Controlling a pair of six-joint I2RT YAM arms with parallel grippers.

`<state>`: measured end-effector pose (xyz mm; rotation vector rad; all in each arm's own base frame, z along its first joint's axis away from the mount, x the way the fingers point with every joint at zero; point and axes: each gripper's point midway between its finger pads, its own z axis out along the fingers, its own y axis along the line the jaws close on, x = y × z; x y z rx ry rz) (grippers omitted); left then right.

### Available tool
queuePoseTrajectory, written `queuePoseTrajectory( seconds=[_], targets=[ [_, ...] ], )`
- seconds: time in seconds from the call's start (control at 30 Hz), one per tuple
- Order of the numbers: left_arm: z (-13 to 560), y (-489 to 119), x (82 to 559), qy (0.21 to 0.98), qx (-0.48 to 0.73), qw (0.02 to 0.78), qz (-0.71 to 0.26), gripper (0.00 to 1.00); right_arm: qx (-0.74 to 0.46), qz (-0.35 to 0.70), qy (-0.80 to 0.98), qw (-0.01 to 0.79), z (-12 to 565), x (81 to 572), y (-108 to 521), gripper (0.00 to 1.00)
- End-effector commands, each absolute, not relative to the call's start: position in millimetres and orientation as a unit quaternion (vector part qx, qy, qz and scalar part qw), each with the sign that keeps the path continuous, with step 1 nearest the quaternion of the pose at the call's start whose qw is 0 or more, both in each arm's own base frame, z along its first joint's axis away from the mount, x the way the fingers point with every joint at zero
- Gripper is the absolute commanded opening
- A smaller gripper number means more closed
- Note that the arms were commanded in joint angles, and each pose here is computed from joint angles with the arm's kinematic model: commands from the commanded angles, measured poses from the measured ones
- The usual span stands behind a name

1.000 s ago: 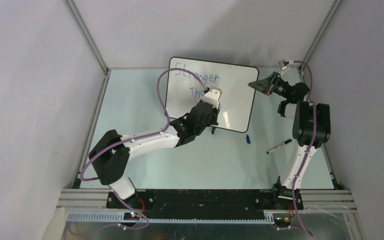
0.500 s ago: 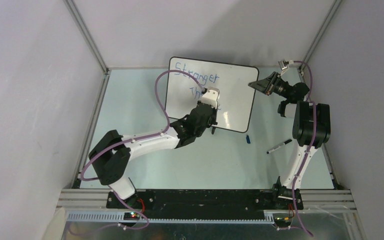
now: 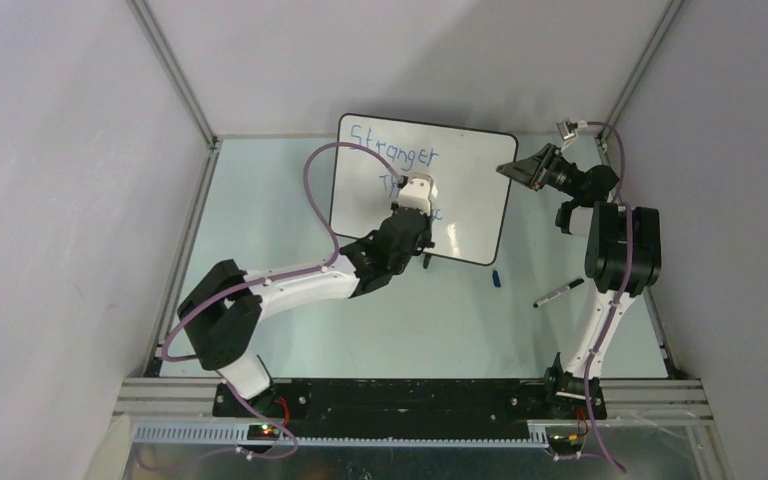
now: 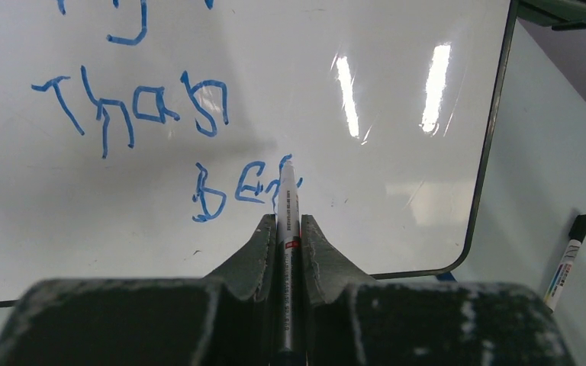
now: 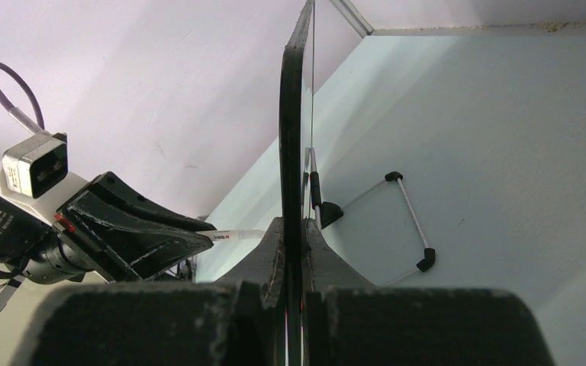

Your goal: Write a sentence on the whiteboard

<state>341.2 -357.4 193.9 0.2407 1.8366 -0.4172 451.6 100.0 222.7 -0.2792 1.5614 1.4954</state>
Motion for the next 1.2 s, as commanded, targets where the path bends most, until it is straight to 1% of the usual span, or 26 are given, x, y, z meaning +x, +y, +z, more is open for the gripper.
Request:
queuePoseTrajectory(
  seconds=[0.0,0.4,0.63,1.17],
  targets=[
    [192.5,-364.7,336.9,0.784,0.093,0.579,-0.205,0.00,-0.134,0.606,0.614,0.488,260.6,442.5,101.2,0.00],
    [181.5,-376.3,331.8,0.792,0.110,0.558,-0.220,0.00,-0.135,0.606,0.614,0.487,261.2,441.4,101.5,0.00],
    [172.5,-381.2,332.8,0.797,0.115,0.554,-0.210,0.00,-0.136,0.606,0.614,0.487,261.7,441.0,101.6,0.00],
    [179.2,-388.8,330.8,0.789,0.125,0.560,-0.220,0.00,-0.137,0.606,0.614,0.487,262.1,440.5,101.5,0.00]
  ],
)
